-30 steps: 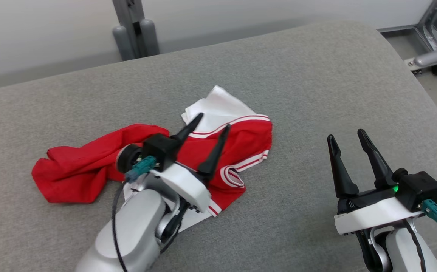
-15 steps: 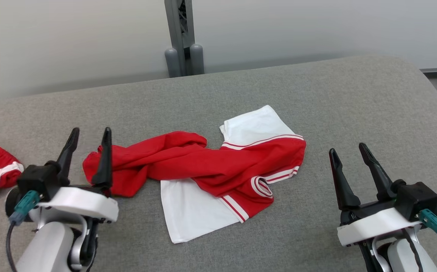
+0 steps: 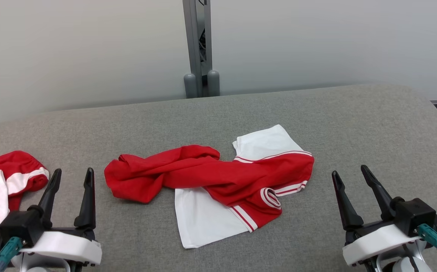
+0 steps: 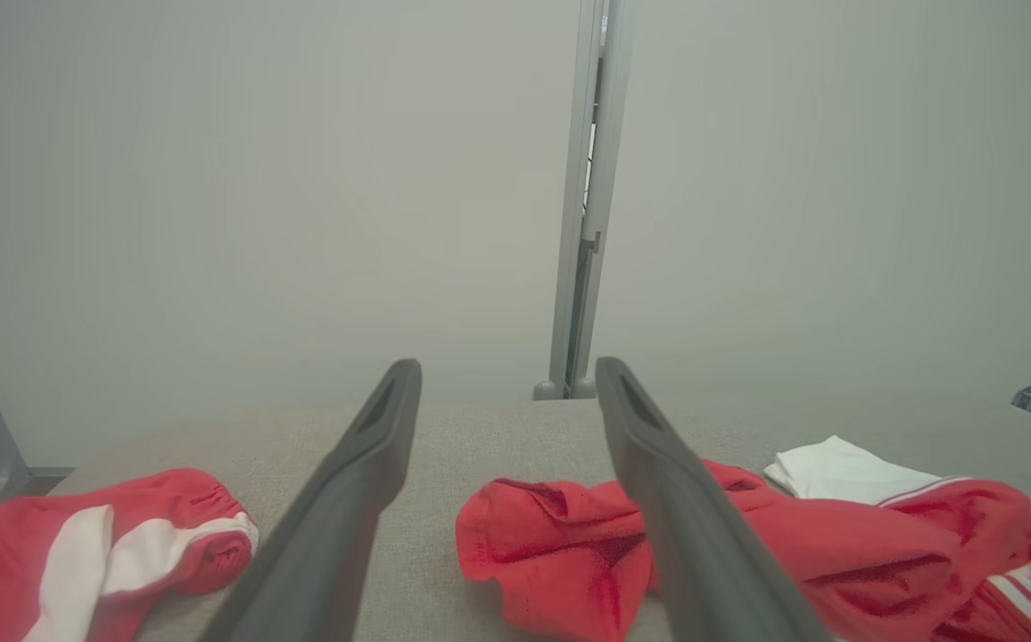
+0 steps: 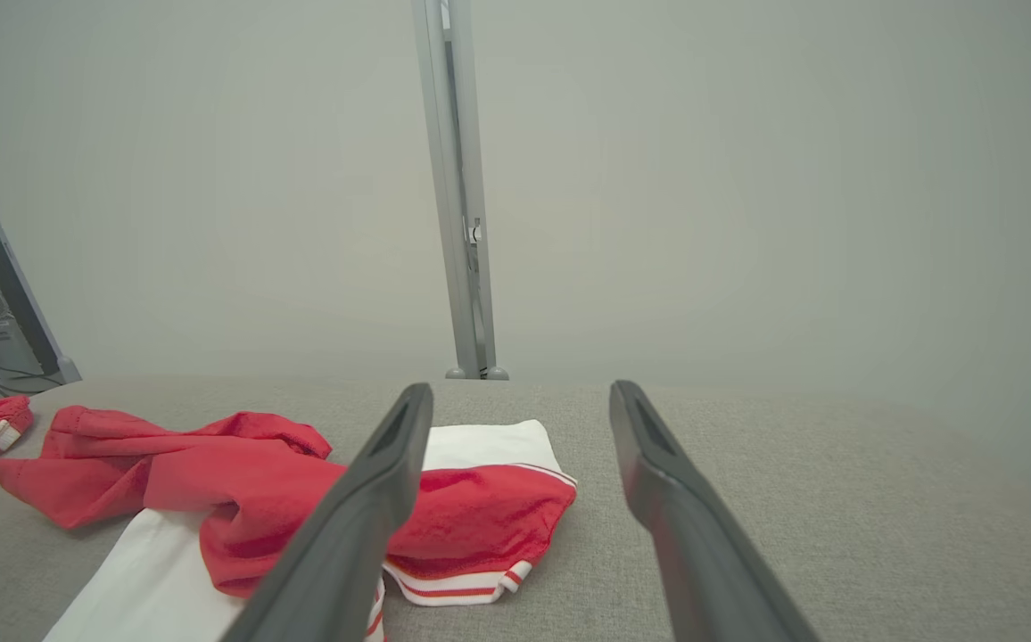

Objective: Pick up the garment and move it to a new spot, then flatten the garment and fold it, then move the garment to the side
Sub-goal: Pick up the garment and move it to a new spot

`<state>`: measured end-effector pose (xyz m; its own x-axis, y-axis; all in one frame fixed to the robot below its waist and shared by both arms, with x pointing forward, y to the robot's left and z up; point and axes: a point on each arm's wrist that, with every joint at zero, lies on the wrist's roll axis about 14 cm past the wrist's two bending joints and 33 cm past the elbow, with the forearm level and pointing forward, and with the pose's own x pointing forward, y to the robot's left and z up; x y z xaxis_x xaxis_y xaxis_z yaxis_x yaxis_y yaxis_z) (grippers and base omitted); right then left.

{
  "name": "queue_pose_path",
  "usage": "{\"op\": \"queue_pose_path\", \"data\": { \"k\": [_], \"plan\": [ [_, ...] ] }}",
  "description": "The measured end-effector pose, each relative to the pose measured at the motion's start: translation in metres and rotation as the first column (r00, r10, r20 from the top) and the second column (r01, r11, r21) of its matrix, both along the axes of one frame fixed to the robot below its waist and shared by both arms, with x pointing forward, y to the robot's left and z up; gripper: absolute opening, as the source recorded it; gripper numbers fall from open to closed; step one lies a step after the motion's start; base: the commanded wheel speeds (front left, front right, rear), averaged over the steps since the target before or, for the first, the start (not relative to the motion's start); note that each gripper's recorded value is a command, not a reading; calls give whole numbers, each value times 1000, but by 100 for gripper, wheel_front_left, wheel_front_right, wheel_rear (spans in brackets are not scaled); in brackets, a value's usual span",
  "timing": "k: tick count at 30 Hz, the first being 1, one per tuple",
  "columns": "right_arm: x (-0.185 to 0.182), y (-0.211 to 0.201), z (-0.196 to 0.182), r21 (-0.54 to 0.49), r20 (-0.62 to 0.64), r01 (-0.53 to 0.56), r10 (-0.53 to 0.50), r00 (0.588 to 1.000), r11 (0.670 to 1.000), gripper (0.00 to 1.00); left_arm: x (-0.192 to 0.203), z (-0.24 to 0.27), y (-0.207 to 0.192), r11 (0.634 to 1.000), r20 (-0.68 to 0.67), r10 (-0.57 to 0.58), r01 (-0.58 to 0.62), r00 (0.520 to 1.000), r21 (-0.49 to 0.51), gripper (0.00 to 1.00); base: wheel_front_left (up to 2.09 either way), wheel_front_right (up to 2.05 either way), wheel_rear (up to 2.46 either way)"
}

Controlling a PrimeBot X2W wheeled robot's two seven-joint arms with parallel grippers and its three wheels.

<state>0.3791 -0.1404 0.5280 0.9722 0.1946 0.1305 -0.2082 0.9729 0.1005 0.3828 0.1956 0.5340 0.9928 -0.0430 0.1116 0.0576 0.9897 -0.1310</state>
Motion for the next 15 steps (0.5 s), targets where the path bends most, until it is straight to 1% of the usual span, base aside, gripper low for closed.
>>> {"op": "queue_pose_path", "data": {
  "k": [8,15],
  "plan": [
    [-11,-5,-1,-5,-13,13,-13,1000,1000,100,-21,-7,2,1000,-24,8,-8,1000,2,100,0,0,0],
    [-14,-5,1,-5,-10,15,-15,1000,1000,100,-24,-7,1,1000,-32,14,-14,999,2,100,0,0,0]
  ]
}}
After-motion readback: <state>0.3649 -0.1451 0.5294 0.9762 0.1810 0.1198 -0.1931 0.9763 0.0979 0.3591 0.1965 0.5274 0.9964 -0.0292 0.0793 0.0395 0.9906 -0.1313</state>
